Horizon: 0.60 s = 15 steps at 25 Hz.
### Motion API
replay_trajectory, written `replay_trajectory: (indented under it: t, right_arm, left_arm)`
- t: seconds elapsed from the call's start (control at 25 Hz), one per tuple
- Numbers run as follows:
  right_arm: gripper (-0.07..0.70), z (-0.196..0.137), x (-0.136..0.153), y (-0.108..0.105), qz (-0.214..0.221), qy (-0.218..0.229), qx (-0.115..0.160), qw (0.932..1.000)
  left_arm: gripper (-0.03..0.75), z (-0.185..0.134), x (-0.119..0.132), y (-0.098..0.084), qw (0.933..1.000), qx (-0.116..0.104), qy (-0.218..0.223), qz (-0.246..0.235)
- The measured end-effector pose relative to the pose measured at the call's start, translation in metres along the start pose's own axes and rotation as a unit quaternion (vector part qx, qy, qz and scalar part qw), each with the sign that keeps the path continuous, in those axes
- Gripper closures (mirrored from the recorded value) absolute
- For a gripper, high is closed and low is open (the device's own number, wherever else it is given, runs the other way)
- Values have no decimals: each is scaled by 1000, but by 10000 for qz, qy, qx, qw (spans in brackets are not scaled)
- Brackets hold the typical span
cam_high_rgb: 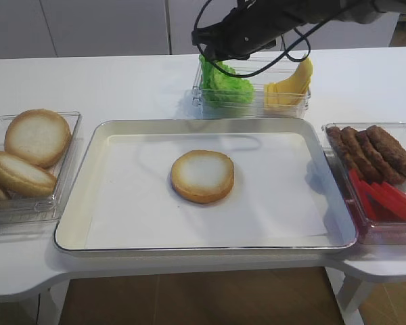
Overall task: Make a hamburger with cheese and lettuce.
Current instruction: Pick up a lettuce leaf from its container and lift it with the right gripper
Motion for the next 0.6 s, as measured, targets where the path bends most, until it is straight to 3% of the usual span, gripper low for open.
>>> replay_trajectory:
  t: [0.6]
  right_arm:
    - [468, 4, -5, 3, 21, -54, -14, 10000]
  left_arm:
    - [248, 0, 0, 0, 10000, 0, 0, 0]
Point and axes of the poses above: a point on each arm's last joint axis where the gripper is mounted, x pointing out along that axis toward the gripper, y along the wrist's bending axis when the last joint is at zero, z = x × y, the point moved 7 cm from there along x, pointing out along that axis toward the gripper, and after that the axes turned 12 degrees about x, right-handed, at the moved point
